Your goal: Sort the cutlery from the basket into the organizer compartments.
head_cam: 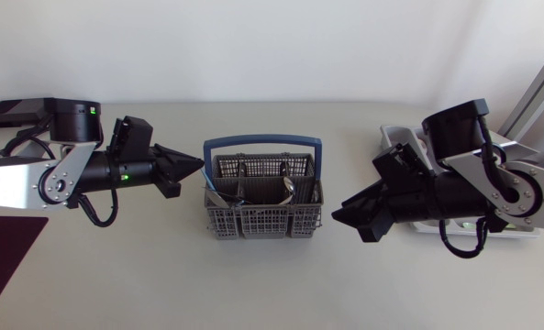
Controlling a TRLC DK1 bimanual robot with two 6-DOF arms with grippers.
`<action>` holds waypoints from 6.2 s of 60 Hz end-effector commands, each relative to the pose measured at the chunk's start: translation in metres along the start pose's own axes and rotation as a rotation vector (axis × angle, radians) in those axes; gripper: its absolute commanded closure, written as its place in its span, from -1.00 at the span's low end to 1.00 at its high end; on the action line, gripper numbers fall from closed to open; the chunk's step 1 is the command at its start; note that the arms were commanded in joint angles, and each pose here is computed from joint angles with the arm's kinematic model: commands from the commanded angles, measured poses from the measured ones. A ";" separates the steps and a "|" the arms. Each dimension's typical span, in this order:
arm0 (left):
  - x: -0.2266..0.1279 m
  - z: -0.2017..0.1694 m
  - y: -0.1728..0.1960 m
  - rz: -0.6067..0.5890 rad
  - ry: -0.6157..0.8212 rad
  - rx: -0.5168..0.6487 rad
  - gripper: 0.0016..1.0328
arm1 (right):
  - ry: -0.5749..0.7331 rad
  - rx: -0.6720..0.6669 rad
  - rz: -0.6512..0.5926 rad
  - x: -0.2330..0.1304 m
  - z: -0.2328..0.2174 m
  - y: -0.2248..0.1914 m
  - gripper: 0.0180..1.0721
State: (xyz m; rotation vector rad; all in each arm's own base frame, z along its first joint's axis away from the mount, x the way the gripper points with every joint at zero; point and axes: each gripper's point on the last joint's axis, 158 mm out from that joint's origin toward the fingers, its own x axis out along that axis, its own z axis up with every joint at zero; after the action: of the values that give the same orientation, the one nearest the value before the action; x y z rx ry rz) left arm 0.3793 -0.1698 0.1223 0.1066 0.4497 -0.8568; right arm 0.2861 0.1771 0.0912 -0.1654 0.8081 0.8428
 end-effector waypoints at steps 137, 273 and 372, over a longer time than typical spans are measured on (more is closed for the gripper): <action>-0.068 0.144 -0.072 -0.336 -0.117 -0.306 0.94 | -0.189 -0.408 0.017 0.046 0.165 0.110 0.08; -0.065 0.008 -0.151 -0.048 0.177 0.451 -0.29 | -0.047 0.260 -0.555 -0.106 0.013 -0.181 0.88; 0.007 -0.037 -0.132 0.260 0.199 0.683 -0.21 | 0.141 0.451 -0.681 -0.045 -0.072 -0.275 -0.39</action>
State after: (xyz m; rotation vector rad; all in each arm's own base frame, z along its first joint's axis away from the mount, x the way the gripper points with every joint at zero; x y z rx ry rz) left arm 0.2738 -0.2539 0.1179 0.8016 0.2844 -0.7077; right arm 0.4354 -0.0707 0.0327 -0.0694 0.9525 -0.0119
